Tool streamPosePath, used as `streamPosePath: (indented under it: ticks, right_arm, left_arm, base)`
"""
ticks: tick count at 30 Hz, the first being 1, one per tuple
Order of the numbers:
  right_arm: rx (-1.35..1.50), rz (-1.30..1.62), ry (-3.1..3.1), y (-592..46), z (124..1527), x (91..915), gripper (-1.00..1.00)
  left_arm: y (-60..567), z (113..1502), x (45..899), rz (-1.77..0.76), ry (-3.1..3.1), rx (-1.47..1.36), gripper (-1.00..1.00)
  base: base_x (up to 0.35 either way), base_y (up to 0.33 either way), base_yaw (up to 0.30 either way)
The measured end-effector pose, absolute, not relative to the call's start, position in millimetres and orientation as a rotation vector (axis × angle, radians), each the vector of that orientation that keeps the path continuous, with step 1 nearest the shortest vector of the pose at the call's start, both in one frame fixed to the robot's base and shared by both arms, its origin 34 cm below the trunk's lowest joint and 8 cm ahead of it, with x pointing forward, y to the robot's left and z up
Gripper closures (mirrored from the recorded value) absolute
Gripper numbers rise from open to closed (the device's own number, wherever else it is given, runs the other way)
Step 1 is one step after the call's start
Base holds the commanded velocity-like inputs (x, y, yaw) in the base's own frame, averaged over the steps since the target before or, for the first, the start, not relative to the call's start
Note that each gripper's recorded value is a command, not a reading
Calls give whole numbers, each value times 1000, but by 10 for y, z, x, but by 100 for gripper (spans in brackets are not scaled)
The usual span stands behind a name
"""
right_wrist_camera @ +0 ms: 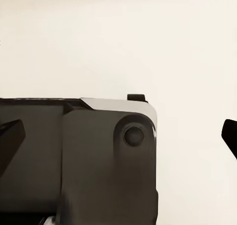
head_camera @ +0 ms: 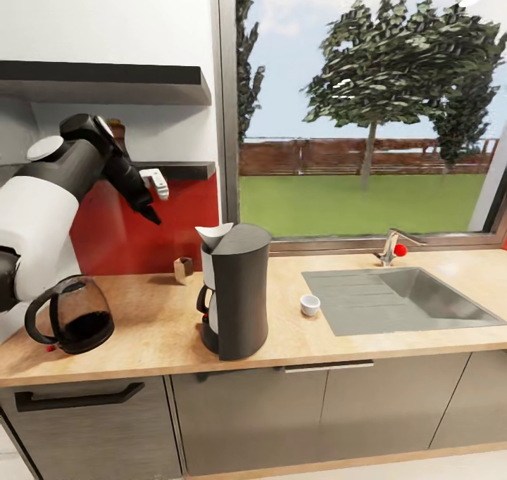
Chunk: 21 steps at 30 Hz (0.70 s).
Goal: Set up a coffee station on the kitchen countertop: keep the coffee maker on the countertop, move the bottle of coffee from the kitchen shelf to the counter next to the coffee maker, place a paper coffee filter on top of the coffee maker, put the saucer next to the coffee maker with the coffee cup on the saucer, and place the electric kettle next to the coffee maker.
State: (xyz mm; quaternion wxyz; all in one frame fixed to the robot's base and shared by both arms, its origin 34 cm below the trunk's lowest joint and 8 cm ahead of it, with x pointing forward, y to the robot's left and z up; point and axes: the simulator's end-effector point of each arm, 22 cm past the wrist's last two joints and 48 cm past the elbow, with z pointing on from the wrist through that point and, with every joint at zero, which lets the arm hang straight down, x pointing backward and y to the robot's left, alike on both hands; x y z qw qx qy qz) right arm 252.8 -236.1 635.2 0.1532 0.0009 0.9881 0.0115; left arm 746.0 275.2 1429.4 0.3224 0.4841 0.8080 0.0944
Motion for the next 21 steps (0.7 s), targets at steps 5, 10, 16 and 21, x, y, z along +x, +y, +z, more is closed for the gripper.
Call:
streamPosePath:
  ticks: [5,10,16,21]
  right_arm:
    - [1,34,2833,-2358,6354,2534,-100]
    - [3,35,2830,-2350,6357,2543,-100]
    - [5,35,2815,-2352,6376,2616,-100]
    - [4,36,2806,-2348,6390,2659,-100]
  left_arm:
    - [2829,14401,7452,137,2088,1190,-100]
    - [2917,14486,7441,57,2061,1124,-100]
    - [3028,14595,7433,-29,2021,1048,-100]
    - [3086,14706,7417,-25,1993,1024,-100]
  base:
    - [0,0,1]
    - [-5,0,0]
    - [-239,0,61]
    - [-286,0,240]
